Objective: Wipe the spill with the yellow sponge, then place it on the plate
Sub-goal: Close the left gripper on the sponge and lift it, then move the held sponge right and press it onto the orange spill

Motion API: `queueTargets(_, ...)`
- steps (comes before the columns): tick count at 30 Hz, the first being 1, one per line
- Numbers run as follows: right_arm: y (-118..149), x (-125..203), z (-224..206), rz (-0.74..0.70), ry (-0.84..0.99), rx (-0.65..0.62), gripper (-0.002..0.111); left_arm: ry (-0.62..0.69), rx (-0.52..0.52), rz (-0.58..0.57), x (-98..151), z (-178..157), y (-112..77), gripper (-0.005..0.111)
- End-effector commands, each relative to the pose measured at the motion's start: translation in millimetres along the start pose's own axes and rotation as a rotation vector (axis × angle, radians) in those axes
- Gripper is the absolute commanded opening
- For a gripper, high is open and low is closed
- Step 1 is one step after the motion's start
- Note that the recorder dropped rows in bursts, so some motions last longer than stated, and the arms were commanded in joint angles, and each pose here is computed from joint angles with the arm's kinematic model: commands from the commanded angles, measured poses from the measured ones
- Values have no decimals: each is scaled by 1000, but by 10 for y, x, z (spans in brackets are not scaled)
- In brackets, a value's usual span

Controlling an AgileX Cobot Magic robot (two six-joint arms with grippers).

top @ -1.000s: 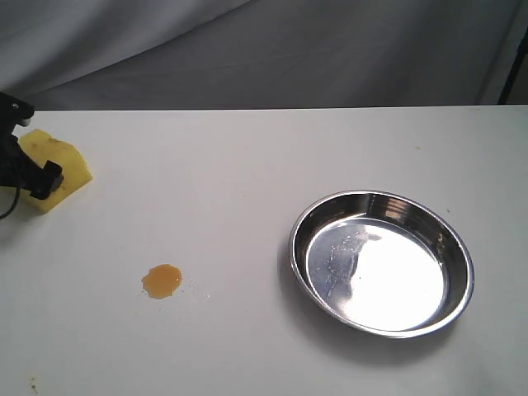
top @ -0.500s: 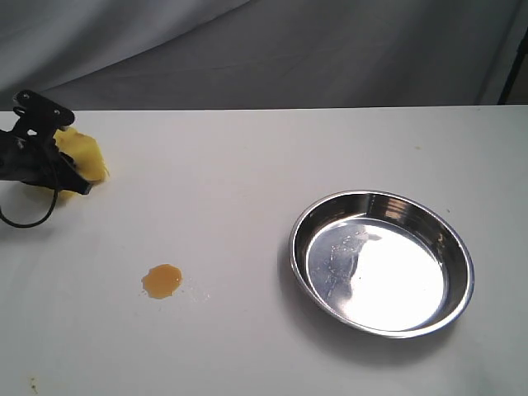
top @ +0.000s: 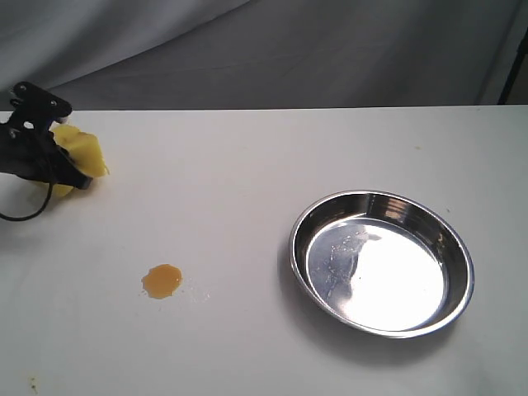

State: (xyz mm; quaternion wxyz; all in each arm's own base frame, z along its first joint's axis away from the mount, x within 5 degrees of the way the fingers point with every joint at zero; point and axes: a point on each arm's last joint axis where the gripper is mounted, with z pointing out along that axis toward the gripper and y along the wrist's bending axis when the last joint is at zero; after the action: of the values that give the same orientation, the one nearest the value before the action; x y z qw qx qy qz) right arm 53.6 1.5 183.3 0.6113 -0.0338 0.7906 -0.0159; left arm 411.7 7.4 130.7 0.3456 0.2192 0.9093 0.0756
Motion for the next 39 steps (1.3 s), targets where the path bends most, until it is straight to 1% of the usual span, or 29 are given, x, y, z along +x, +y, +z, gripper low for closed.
queueTargets(1,3,9,1,2,-1,-2,0,-40,30,-31,-208,-349,31,0)
queueTargets(6,3,9,1,2,-1,-2,0,-38,93,-37,-312,-661,19,0)
queueTargets(12,3,9,1,2,-1,-2,0,-9,178,-22,-357,-946,-28,0)
queueTargets(15,3,9,1,2,-1,-2,0,35,245,-13,-333,-1038,-82,0)
queueTargets(20,3,9,1,2,-1,-2,0,144,377,-1,-240,-1100,-194,0)
queueTargets(24,3,9,1,2,-1,-2,0,213,461,4,-181,-1142,-262,0)
queueTargets(29,3,9,1,2,-1,-2,0,213,558,-73,-203,-1185,-345,0)
queueTargets(34,3,9,1,2,-1,-2,0,189,622,-151,-244,-1203,-400,0)
queueTargets(39,3,9,1,2,-1,-2,0,224,731,-221,-217,-1145,-493,0)
